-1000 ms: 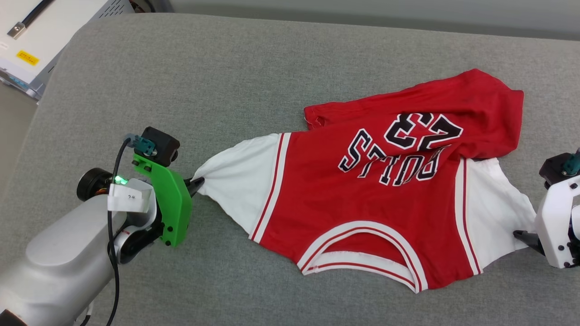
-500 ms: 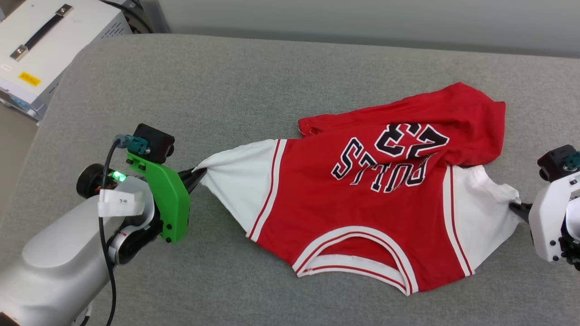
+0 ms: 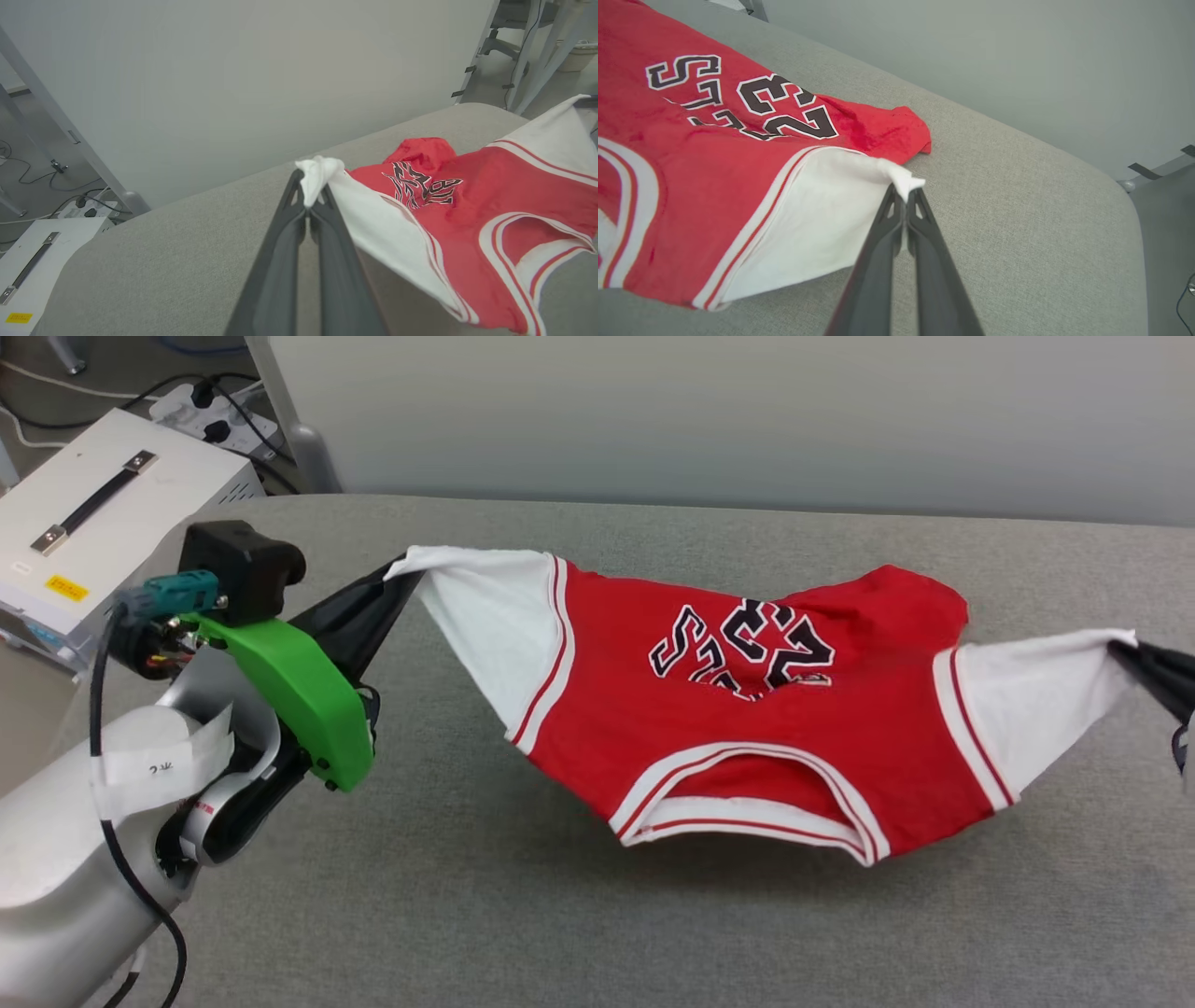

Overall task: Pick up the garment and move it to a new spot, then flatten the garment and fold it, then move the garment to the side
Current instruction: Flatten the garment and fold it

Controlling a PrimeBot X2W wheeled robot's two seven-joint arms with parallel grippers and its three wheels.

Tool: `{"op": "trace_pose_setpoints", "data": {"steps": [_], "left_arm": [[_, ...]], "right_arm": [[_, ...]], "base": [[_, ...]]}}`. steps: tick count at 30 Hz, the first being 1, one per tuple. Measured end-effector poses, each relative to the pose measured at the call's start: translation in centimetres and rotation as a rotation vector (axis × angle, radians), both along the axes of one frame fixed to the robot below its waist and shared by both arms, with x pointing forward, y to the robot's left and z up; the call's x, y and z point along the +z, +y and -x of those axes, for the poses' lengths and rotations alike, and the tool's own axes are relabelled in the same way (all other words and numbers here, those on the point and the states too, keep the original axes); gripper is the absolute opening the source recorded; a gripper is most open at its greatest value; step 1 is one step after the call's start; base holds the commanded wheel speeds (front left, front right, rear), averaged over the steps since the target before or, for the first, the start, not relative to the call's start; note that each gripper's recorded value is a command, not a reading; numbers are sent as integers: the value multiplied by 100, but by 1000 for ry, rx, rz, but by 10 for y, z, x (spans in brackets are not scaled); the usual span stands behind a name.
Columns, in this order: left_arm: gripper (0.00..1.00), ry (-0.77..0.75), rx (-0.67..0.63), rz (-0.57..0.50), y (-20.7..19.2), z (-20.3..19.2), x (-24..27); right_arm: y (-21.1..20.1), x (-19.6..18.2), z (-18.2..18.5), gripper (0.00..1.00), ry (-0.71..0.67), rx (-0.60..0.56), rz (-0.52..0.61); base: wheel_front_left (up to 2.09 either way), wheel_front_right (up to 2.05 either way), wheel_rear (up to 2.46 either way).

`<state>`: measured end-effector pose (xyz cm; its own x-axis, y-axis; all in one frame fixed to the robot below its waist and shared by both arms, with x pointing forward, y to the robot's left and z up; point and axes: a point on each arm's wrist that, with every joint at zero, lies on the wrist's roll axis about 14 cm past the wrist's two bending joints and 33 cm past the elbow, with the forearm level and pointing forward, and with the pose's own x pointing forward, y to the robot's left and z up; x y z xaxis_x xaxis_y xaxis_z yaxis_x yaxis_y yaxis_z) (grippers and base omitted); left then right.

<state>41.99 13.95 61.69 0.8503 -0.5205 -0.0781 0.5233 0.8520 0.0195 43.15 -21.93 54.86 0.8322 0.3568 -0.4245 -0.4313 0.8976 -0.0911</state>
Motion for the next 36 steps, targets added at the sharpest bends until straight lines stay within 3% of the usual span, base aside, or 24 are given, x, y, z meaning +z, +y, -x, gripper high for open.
{"op": "trace_pose_setpoints", "data": {"steps": [12,20,29,36], "left_arm": [[0,-330,-84,60,-33,4,116],[0,-434,-120,132,-52,-16,165],[0,-496,-102,142,-63,-84,201],[0,-543,-40,116,-59,-147,216]], "right_arm": [[-16,115,0,0,-335,-46,-27],[-9,177,-17,0,-508,-38,-45],[-10,225,-81,0,-650,-98,-55],[-16,237,-144,0,-711,-177,-30]], "base": [[0,0,0],[0,0,0],[0,0,0],[0,0,0]]}}
